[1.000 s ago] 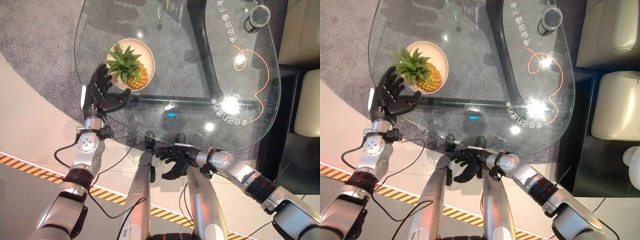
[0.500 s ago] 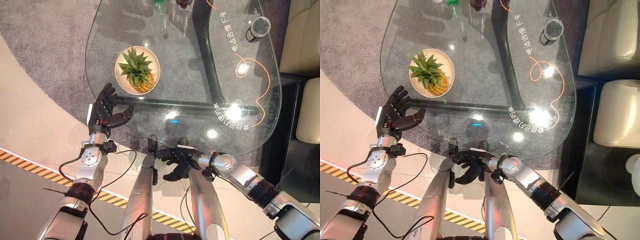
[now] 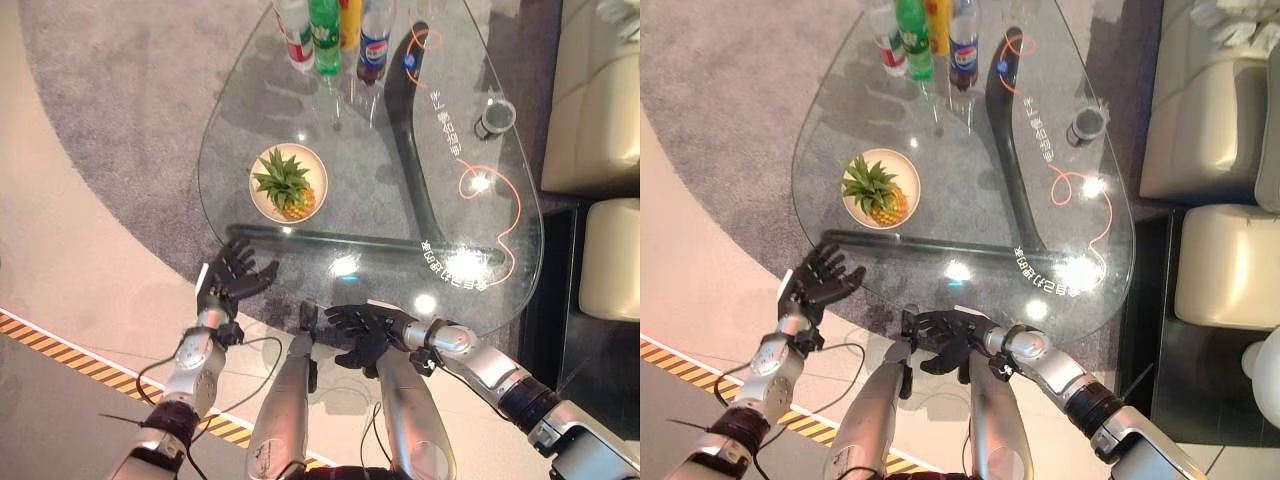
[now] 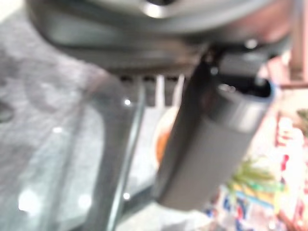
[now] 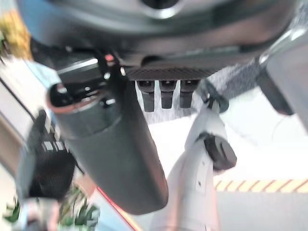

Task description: Pick up the fruit to the plate

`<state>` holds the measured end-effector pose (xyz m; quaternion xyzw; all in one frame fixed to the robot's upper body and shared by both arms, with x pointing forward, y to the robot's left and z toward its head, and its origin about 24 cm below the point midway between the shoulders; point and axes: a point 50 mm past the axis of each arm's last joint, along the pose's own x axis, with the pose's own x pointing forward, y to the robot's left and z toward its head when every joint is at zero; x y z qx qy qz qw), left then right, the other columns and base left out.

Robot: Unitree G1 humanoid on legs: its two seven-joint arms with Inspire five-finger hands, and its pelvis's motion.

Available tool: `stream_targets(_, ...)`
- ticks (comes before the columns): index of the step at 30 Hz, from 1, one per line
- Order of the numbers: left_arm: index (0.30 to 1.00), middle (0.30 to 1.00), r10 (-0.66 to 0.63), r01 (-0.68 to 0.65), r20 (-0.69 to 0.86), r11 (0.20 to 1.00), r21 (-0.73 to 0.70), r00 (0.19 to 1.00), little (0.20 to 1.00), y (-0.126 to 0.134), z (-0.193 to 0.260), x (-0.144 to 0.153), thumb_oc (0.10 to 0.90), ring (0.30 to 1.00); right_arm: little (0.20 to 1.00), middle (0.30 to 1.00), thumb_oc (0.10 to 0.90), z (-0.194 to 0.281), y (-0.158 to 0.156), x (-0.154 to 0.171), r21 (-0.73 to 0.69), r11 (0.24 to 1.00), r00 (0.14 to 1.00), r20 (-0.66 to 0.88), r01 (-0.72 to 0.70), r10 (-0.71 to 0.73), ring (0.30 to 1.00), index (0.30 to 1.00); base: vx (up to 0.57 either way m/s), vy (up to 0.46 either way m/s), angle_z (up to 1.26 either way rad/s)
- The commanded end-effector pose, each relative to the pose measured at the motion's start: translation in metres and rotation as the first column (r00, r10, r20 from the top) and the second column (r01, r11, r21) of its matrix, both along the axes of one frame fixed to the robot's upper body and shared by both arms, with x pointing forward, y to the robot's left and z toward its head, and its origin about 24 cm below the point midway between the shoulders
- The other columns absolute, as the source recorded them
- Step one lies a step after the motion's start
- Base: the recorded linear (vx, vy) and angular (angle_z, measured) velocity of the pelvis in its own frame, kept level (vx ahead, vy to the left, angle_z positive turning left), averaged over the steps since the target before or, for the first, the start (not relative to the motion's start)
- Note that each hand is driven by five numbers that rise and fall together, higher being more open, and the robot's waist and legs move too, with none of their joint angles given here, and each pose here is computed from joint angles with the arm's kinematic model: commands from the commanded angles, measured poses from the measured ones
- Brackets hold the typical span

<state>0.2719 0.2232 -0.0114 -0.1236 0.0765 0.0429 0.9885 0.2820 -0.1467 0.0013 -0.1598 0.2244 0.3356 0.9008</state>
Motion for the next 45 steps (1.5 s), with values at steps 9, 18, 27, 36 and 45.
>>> stream_targets(9, 0.9, 0.9, 0.009, -0.017, -0.198, 0.999, -0.037, 0.98, 0.9, -0.001, -0.042, -0.041, 0.8, 0.9, 0.9, 0.9, 0.8, -0.042, -0.008, -0.04, 0.104, 0.979, 0.981, -0.098, 0.177, -0.167, 0.9, 0.9, 0.07, -0.063, 0.14)
stream_targets(18, 0.9, 0.9, 0.043, -0.079, -0.458, 0.995, -0.059, 0.888, 0.9, -0.005, -0.092, -0.086, 0.8, 0.9, 0.9, 0.9, 0.8, -0.09, -0.028, -0.078, 0.026, 0.903, 0.877, -0.252, 0.428, -0.409, 0.9, 0.9, 0.08, 0.005, 0.05)
stream_targets(27, 0.9, 0.9, 0.08, -0.194, -0.668, 0.976, -0.098, 0.74, 0.9, -0.01, -0.131, -0.133, 0.8, 0.9, 0.9, 0.9, 0.8, -0.132, -0.059, -0.12, -0.121, 0.622, 0.536, -0.397, 0.774, -0.745, 0.9, 0.9, 0.05, 0.006, -0.01)
stream_targets(36, 0.9, 0.9, 0.126, -0.375, -0.837, 0.921, -0.101, 0.533, 0.9, -0.009, -0.155, -0.185, 0.8, 0.9, 0.9, 0.9, 0.8, -0.158, -0.086, -0.172, -0.332, 0.278, 0.132, -0.401, 0.901, -0.907, 0.9, 0.9, 0.06, 0.008, -0.11)
stream_targets(45, 0.9, 0.9, 0.064, -0.358, -0.889, 0.926, -0.116, 0.452, 0.9, -0.013, -0.16, -0.2, 0.8, 0.9, 0.9, 0.9, 0.8, -0.164, -0.093, -0.2, -0.484, 0.159, -0.016, -0.338, 0.861, -0.941, 0.9, 0.9, 0.03, 0.017, -0.04)
